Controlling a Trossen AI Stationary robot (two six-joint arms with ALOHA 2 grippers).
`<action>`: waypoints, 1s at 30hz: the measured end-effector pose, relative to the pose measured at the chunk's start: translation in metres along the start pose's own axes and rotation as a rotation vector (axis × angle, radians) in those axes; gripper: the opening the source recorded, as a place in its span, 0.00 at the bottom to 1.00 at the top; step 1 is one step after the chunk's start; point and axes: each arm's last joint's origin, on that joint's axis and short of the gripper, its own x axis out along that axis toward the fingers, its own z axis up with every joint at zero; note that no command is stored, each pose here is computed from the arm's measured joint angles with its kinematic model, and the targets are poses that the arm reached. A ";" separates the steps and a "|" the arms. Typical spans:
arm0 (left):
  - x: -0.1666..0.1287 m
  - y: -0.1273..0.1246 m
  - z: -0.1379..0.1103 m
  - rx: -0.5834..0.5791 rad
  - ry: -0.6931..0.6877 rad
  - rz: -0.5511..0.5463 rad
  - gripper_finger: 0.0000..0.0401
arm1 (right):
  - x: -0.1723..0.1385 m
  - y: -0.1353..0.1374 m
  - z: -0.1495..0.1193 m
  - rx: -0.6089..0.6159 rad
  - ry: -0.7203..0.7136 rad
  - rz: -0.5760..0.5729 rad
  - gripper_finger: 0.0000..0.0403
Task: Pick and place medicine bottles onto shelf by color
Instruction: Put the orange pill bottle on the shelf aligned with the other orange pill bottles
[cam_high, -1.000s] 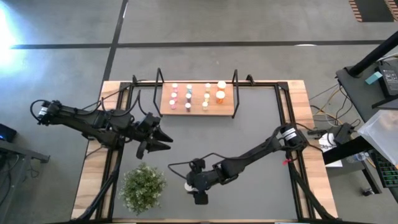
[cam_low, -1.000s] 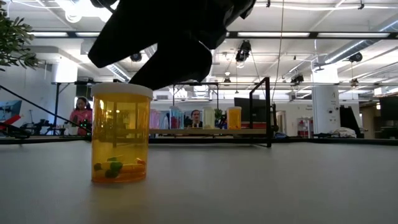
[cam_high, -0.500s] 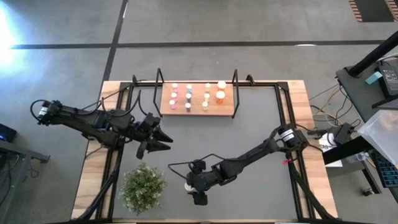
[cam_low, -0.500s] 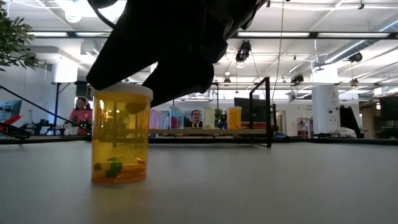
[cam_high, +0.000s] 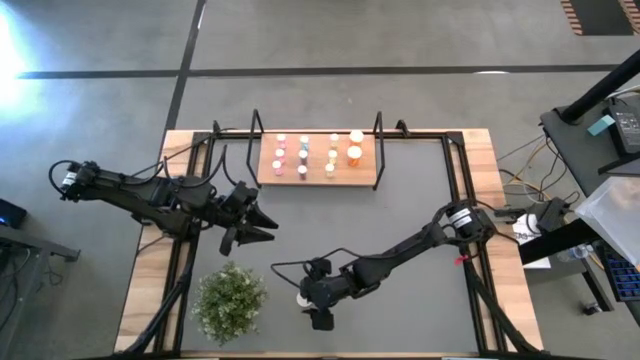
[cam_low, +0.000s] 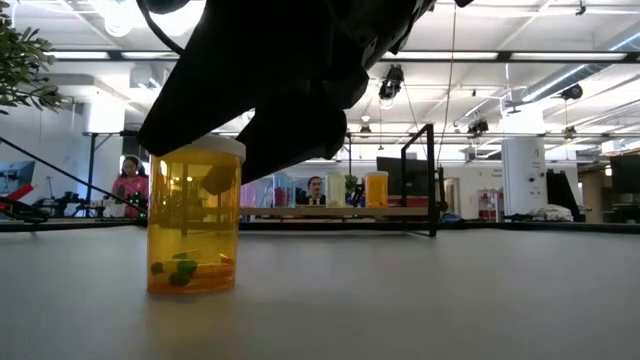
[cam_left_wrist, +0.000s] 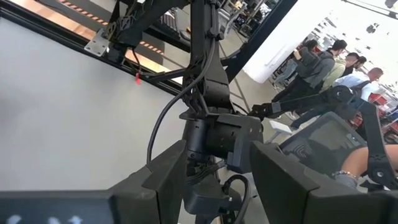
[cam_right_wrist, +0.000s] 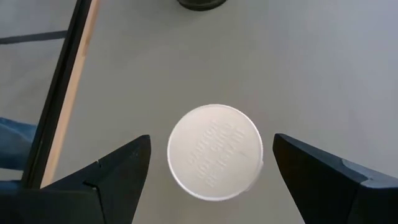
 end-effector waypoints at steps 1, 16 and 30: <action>0.000 0.000 0.000 0.000 0.000 0.000 0.40 | 0.000 0.000 0.000 -0.003 0.000 0.000 0.81; 0.000 0.000 0.000 0.000 0.000 -0.001 0.40 | 0.001 -0.002 -0.004 -0.018 0.017 -0.011 0.62; 0.000 0.000 0.000 0.000 -0.001 0.001 0.40 | -0.013 -0.005 0.002 -0.032 0.038 -0.026 0.47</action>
